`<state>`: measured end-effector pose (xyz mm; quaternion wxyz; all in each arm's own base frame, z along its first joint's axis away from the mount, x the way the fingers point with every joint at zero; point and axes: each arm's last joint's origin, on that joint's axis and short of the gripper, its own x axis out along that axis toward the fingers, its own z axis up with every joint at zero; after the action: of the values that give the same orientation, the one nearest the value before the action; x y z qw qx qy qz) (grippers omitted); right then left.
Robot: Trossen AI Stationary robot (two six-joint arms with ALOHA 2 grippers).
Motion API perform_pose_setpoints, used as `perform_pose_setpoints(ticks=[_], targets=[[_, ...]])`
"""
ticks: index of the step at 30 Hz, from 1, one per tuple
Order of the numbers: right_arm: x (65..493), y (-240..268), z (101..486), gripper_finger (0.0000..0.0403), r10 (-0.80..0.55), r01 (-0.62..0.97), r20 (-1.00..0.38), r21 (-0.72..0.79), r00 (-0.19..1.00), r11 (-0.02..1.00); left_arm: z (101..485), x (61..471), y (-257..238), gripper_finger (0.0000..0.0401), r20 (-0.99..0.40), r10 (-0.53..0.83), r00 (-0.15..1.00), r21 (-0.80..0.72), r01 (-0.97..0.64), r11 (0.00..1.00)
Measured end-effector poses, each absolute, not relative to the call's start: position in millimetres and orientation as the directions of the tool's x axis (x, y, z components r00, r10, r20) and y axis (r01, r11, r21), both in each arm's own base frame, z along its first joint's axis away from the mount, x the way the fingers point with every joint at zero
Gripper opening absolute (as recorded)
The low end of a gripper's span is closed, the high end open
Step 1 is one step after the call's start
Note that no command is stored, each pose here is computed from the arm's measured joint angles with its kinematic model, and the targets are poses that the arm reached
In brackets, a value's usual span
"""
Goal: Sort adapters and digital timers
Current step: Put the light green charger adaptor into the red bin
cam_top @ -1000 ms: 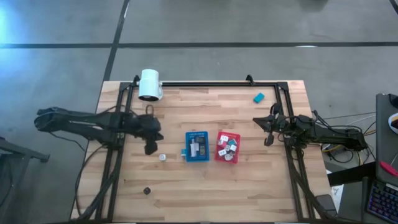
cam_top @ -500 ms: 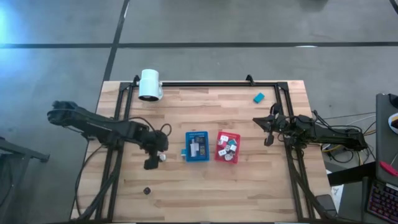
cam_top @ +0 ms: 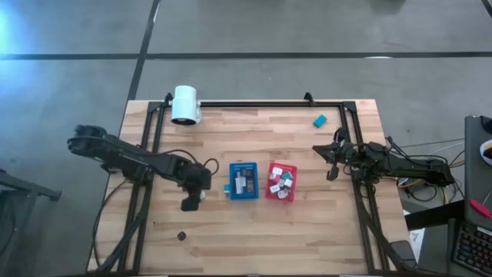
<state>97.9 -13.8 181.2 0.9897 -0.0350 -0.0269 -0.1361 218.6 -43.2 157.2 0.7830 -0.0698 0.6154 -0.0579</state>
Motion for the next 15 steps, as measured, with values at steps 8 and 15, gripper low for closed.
perform_pose_setpoints(ticks=[8,15], targets=[[98,-14,181,0.0008,-0.268,0.271,0.063,-0.059,0.961,0.961,146,225,-45,0.0295,-0.959,-0.177,0.221,-0.173,0.041,0.984],[98,-14,181,0.0008,-0.267,0.271,0.063,-0.059,0.962,0.961,141,226,-46,0.0203,-0.964,-0.177,0.196,-0.167,0.066,0.984]])
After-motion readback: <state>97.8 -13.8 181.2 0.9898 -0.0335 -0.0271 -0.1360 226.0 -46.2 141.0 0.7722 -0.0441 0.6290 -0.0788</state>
